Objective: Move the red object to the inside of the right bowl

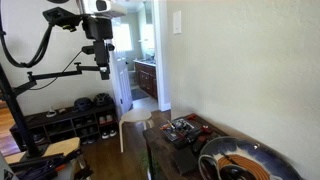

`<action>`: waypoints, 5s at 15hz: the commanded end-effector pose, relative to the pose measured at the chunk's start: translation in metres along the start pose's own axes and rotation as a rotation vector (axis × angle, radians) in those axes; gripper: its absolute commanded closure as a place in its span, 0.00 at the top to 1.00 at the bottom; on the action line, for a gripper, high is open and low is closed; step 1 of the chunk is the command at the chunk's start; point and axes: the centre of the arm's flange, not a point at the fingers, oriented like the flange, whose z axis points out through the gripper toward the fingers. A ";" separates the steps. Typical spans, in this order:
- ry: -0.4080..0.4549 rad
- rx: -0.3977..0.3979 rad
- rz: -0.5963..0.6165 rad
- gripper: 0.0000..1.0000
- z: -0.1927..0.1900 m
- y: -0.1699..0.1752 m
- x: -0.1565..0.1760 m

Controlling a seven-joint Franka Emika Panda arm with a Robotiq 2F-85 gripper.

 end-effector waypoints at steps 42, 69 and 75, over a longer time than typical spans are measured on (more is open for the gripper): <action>0.053 -0.084 0.100 1.00 0.104 0.005 0.217; -0.005 0.014 0.518 1.00 0.180 0.000 0.314; 0.061 0.048 0.597 1.00 0.206 0.001 0.332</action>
